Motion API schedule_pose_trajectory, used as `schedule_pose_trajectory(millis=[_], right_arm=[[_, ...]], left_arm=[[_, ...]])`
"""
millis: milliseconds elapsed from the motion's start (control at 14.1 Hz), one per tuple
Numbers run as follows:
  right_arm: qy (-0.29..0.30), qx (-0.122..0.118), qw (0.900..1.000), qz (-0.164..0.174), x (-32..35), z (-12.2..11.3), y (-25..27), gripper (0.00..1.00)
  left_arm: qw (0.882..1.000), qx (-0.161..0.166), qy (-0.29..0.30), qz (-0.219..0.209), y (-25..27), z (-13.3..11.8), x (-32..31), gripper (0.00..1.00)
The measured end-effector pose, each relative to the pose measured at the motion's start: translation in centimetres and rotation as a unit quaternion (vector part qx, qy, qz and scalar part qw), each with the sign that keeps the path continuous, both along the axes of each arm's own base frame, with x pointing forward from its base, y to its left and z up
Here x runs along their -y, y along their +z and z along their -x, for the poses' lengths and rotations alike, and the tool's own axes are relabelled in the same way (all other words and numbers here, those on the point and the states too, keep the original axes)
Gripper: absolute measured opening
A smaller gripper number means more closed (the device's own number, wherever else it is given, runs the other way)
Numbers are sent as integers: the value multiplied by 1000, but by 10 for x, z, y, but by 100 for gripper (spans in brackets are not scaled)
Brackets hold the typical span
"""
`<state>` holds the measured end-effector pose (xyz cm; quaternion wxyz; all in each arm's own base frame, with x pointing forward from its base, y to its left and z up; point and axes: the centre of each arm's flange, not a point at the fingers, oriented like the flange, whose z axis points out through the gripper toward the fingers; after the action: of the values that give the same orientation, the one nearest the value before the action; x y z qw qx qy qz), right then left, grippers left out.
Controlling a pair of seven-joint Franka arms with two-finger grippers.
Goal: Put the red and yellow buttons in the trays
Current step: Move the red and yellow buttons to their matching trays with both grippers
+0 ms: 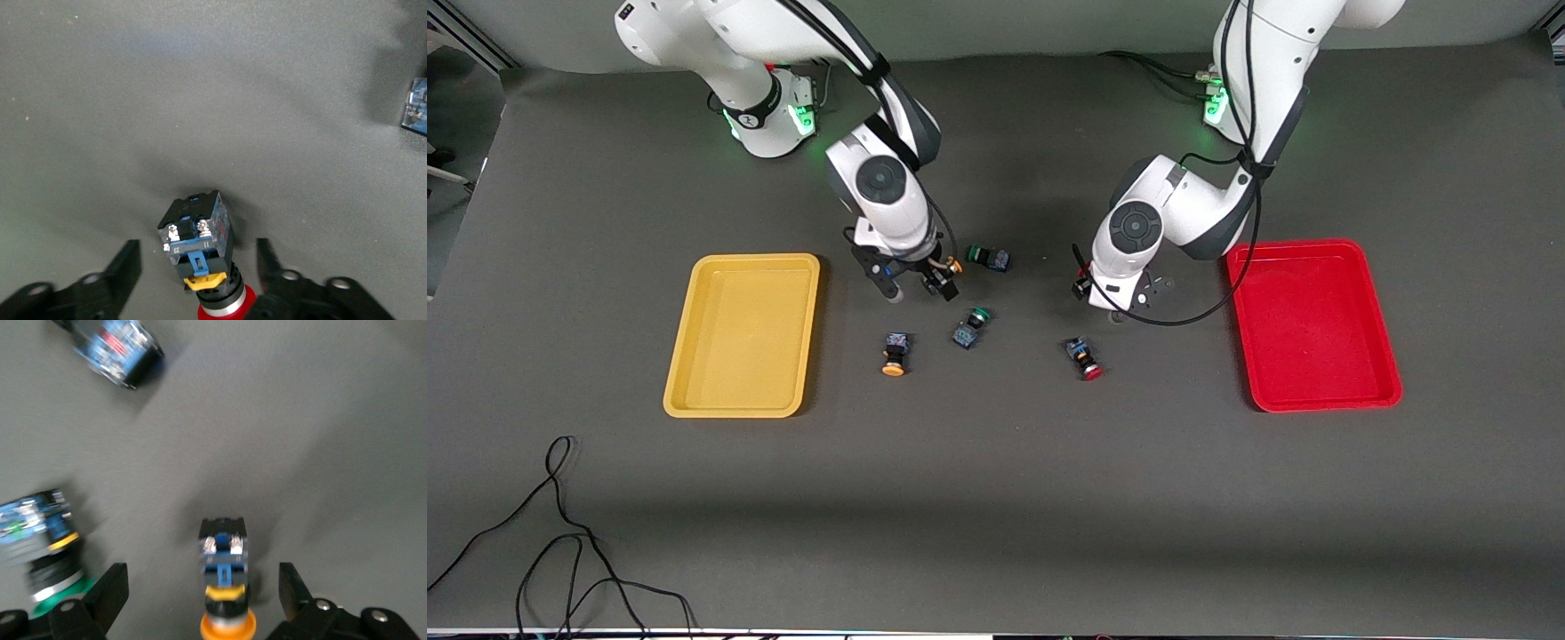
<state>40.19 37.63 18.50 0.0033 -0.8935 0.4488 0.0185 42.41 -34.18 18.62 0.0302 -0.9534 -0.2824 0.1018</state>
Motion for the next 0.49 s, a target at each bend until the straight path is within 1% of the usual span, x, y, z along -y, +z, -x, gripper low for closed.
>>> schedule_pose_trajectory(millis=[141, 212, 283, 354, 424, 495], right_arm=[[0, -2, 1000, 5, -1, 2, -15, 100], [0, -1, 1000, 5, -1, 1, -15, 96], [-1, 1, 1000, 3, -1, 0, -13, 86], [-2, 3, 1000, 1, -2, -2, -11, 73], [-2, 4, 1000, 0, -3, -3, -9, 62], [-2, 5, 1000, -1, -3, -4, -8, 49]], left_arm=[[1000, 1, 1, 0, 1, -1, -1, 48], [1000, 3, 2, 1, 3, -3, -1, 36], [1000, 4, 3, 1, 6, -5, -1, 33], [1000, 1, 3, -3, 13, -7, -2, 33], [1000, -8, 3, -11, 24, -12, -5, 33], [1000, -20, -2, -21, 40, -18, -11, 33]])
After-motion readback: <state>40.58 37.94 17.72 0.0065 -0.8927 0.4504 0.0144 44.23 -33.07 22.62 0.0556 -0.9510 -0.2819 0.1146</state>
